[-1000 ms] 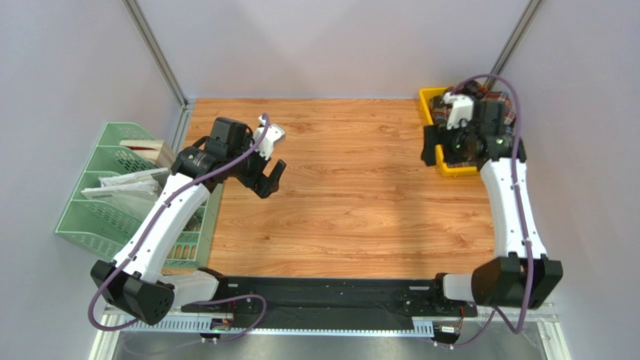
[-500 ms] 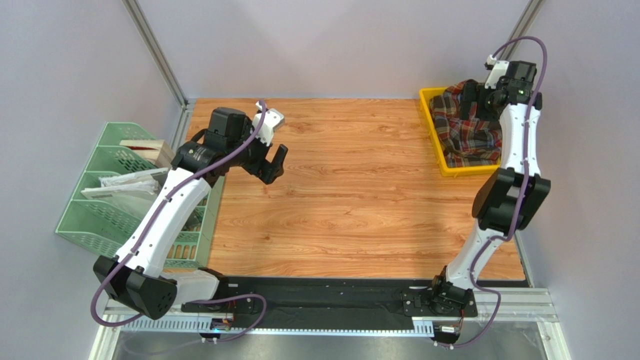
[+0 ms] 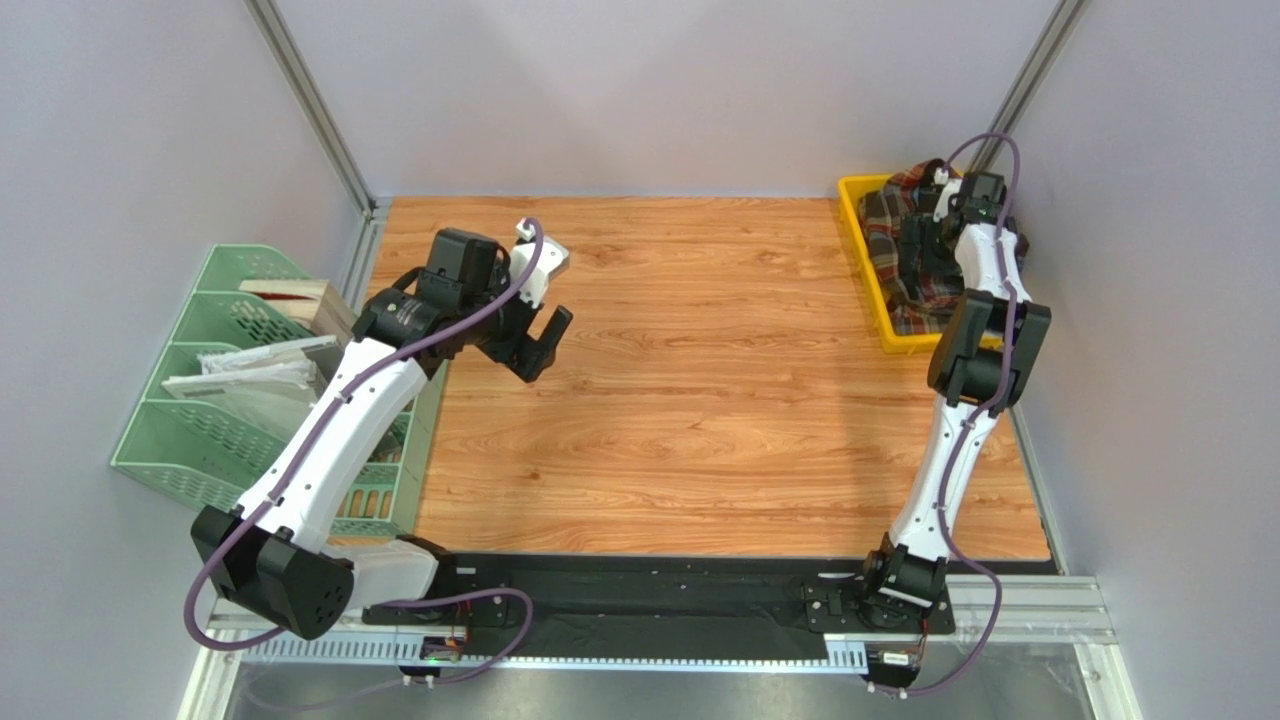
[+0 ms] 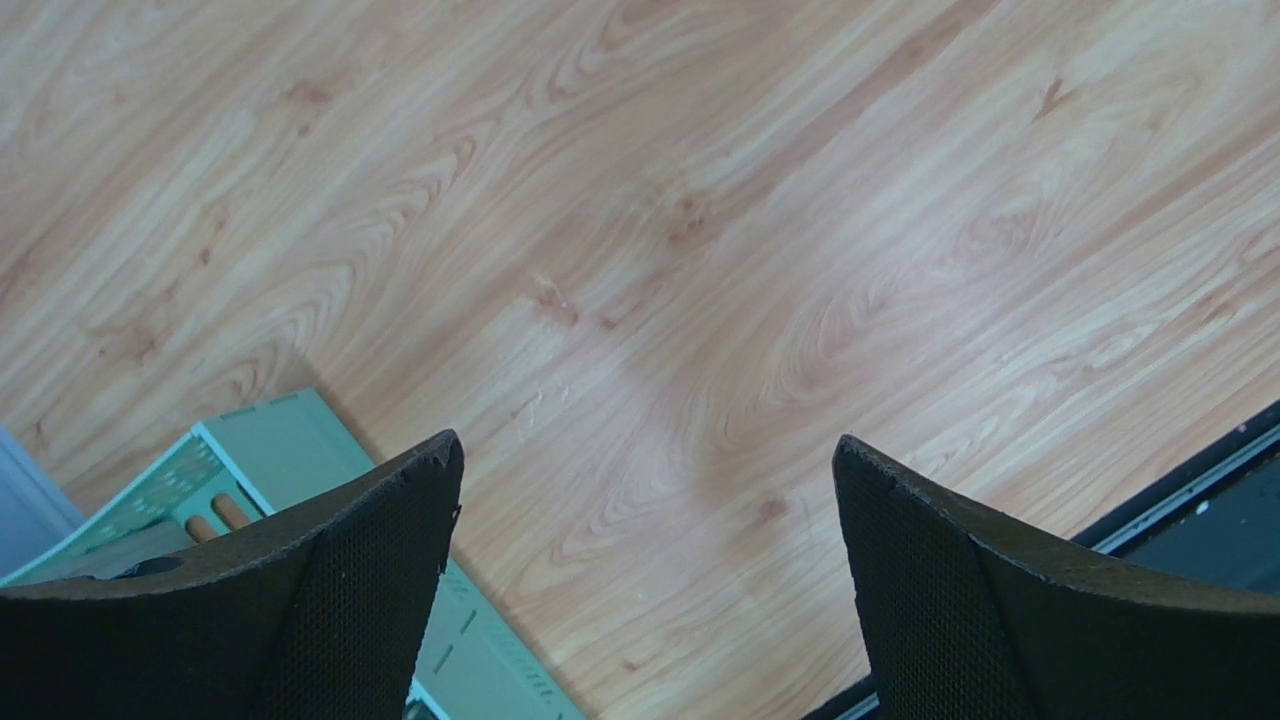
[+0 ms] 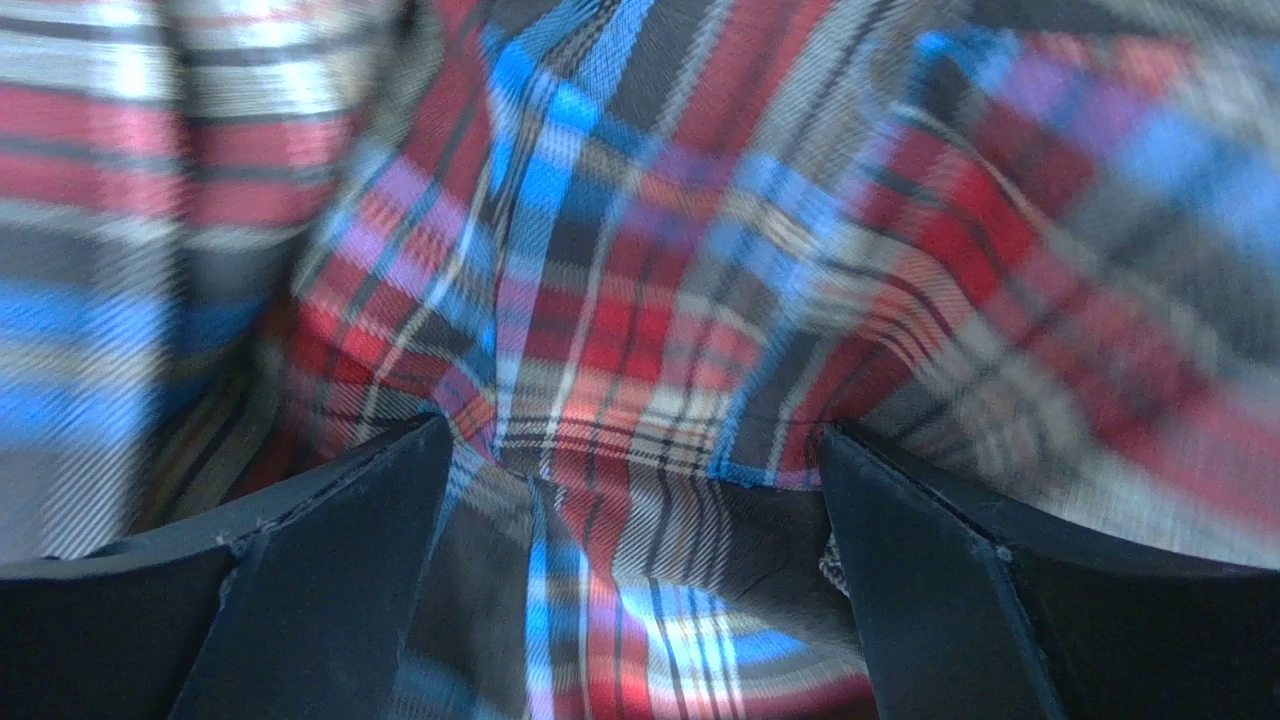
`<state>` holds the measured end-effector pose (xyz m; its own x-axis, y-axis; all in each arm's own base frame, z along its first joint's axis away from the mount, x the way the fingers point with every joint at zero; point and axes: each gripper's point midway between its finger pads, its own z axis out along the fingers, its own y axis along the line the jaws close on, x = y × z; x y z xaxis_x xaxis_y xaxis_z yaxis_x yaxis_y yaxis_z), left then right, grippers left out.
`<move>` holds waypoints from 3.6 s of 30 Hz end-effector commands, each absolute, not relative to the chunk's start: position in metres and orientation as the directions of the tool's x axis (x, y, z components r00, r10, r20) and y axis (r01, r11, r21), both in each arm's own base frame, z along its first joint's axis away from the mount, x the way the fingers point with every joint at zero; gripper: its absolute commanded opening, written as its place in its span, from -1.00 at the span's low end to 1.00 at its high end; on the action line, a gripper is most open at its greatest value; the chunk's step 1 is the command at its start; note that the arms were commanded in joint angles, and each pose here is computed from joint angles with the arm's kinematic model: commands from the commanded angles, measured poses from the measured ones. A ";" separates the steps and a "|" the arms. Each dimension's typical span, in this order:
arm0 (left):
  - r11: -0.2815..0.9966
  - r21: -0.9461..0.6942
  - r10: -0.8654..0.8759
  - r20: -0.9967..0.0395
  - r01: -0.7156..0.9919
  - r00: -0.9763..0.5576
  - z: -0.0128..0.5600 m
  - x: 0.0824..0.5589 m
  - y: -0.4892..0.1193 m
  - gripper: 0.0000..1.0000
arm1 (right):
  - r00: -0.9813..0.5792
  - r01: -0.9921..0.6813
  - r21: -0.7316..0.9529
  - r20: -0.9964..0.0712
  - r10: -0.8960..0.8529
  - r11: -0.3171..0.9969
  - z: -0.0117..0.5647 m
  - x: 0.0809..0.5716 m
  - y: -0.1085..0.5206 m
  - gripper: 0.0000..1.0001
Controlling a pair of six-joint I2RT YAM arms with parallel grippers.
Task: Fold and stack the long sleeve shirts
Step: Grab the shirt from the pile, then move the shirt to the center of the board, then flatten the shirt out
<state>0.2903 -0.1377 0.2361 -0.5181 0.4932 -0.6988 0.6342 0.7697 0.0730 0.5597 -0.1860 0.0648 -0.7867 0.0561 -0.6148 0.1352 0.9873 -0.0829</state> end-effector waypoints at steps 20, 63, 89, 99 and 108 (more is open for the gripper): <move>0.791 0.087 0.478 -0.706 0.605 -0.524 0.255 0.283 -0.117 0.89 | -0.241 -0.082 0.072 -0.969 0.050 0.994 0.416 0.523 -0.109 -1.00; 0.653 -0.151 0.357 -0.803 0.742 -0.478 0.233 0.270 -0.141 0.98 | -0.474 -0.396 0.004 -0.858 -0.200 0.918 0.242 0.346 0.072 0.91; 0.706 -0.303 0.349 -0.638 0.641 -0.686 0.205 0.272 -0.111 0.85 | -0.710 -0.701 0.608 -0.546 -0.445 0.373 0.149 0.264 0.326 0.34; 0.828 -0.268 0.280 -0.564 0.493 -0.777 0.168 0.408 -0.114 0.84 | -0.663 -0.679 0.313 -0.650 -0.371 0.664 0.181 0.306 0.215 0.58; 0.896 -0.073 0.341 -0.520 0.439 -0.783 0.119 0.501 -0.134 0.94 | -0.784 -0.495 0.339 -0.571 -0.243 0.800 0.170 0.331 0.146 0.63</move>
<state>0.4738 -0.1305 0.1214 -0.7858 0.3381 -0.5179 0.4856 0.8558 -0.1782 0.3343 0.1684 0.1684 -0.7662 -0.2531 -0.5906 -0.5310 0.7671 0.3600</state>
